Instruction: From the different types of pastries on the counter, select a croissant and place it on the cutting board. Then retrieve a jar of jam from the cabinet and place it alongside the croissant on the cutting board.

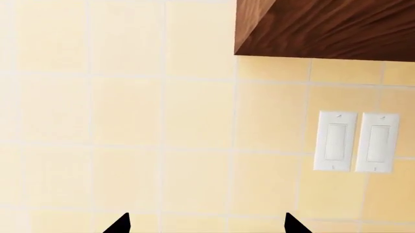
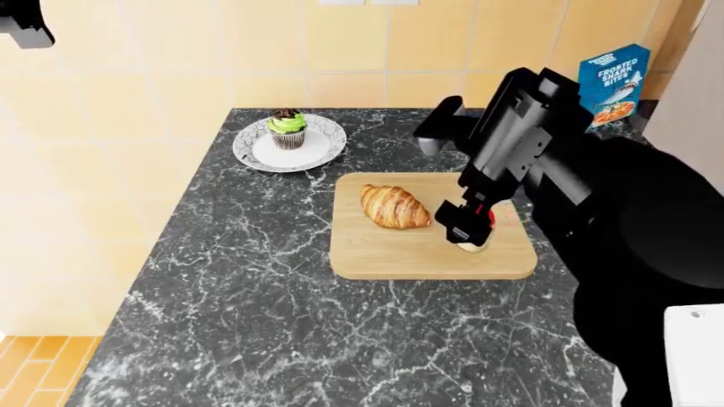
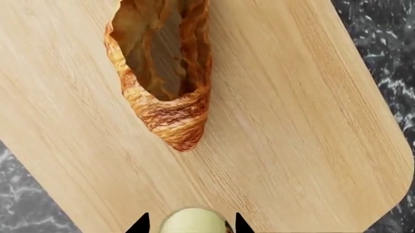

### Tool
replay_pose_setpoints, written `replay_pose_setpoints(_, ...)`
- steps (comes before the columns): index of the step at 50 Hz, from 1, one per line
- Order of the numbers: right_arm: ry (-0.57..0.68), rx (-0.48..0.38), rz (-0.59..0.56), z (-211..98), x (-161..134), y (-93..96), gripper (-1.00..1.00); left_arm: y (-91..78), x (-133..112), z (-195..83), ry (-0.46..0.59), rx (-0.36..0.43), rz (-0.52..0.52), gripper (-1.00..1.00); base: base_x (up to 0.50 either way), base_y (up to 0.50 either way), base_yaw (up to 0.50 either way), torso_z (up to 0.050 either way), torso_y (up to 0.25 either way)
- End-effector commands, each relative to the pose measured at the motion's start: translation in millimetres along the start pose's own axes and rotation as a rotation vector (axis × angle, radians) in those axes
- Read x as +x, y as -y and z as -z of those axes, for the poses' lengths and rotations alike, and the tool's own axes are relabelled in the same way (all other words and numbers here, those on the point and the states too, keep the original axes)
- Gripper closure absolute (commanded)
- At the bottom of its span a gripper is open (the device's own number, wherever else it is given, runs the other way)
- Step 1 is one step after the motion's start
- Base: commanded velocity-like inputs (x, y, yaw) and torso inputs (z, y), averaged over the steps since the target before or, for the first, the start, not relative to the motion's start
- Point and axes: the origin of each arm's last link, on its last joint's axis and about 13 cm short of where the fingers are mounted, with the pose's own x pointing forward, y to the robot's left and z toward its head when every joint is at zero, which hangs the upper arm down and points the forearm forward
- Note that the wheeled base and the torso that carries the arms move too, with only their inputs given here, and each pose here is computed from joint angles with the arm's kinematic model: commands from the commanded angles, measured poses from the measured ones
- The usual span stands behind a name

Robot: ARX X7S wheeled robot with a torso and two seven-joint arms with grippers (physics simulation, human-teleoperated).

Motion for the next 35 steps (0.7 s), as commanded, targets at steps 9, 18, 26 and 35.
replay_pose_setpoints(9, -0.022, -0.010, 0.072, 4, 2, 3.1, -1.00, 0.4, 1, 0, -0.001, -0.001, 0.004, -1.00, 0.00, 0.00, 0.00, 0.000, 0.000)
replay_pose_setpoints(18, 0.019, -0.012, 0.109, -1, -14, 4.3, -1.00, 0.7, 0, 0, 0.003, -0.009, 0.007, -1.00, 0.00, 0.00, 0.00, 0.000, 0.000)
replay_pose_setpoints(26, 0.105, -0.012, 0.141, -10, -40, 4.0, -1.00, 0.8, -1, -3, 0.011, -0.015, 0.009, -1.00, 0.00, 0.00, 0.00, 0.000, 0.000)
replay_pose_setpoints(35, 0.247, 0.011, 0.163, -17, -71, 2.3, -1.00, 1.2, -2, -10, 0.026, -0.016, 0.011, -1.00, 0.00, 0.00, 0.00, 0.000, 0.000)
